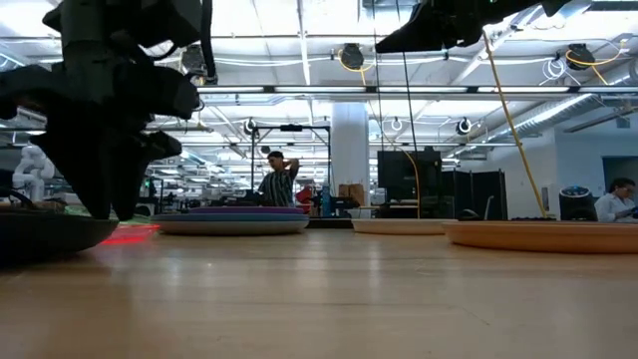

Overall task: Stack plastic plates
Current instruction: Stack the black plate on the violet plate

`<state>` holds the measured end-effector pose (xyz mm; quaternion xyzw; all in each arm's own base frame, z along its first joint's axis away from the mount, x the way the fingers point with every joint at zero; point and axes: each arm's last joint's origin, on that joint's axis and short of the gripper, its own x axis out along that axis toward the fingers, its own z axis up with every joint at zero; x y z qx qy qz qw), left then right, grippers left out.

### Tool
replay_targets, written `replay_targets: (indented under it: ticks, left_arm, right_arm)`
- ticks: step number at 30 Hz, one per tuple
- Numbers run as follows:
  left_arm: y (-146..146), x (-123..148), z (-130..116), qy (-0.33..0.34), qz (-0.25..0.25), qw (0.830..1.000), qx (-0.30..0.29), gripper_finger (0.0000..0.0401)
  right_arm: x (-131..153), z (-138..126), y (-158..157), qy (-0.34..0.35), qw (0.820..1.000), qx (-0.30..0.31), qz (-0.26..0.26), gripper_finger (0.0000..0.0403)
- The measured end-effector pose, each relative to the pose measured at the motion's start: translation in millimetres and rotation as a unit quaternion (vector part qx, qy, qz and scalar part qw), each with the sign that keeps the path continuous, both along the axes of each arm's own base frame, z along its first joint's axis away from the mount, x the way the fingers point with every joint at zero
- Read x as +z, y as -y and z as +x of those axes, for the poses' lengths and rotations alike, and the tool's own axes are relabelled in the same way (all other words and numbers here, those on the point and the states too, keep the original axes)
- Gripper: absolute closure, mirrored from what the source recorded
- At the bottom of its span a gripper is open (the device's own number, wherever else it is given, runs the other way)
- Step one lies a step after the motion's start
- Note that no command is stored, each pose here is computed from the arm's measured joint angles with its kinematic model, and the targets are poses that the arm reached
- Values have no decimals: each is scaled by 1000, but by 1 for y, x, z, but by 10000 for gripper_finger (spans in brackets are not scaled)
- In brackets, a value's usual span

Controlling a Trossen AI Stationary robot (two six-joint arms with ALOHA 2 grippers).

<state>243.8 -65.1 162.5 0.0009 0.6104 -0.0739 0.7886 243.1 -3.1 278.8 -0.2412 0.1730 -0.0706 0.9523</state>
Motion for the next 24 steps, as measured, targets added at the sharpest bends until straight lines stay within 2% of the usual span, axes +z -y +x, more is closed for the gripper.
replay_targets:
  ticks: [3,9,17,20,24]
  left_arm:
    - [3,-4,6,12,-7,1000,-11,258]
    - [5,-16,9,-10,-21,1000,-20,258]
    - [6,-17,11,-4,-25,999,-27,263]
    - [6,-17,11,-3,-24,999,-30,287]
    - [6,-16,12,-3,-23,999,-36,344]
  right_arm:
    - [0,0,0,1,1000,0,0,403]
    - [0,0,0,1,1000,0,2,403]
    - [0,0,0,0,1000,0,1,403]
    - [0,0,0,0,1000,0,1,403]
    - [0,0,0,0,1000,0,1,403]
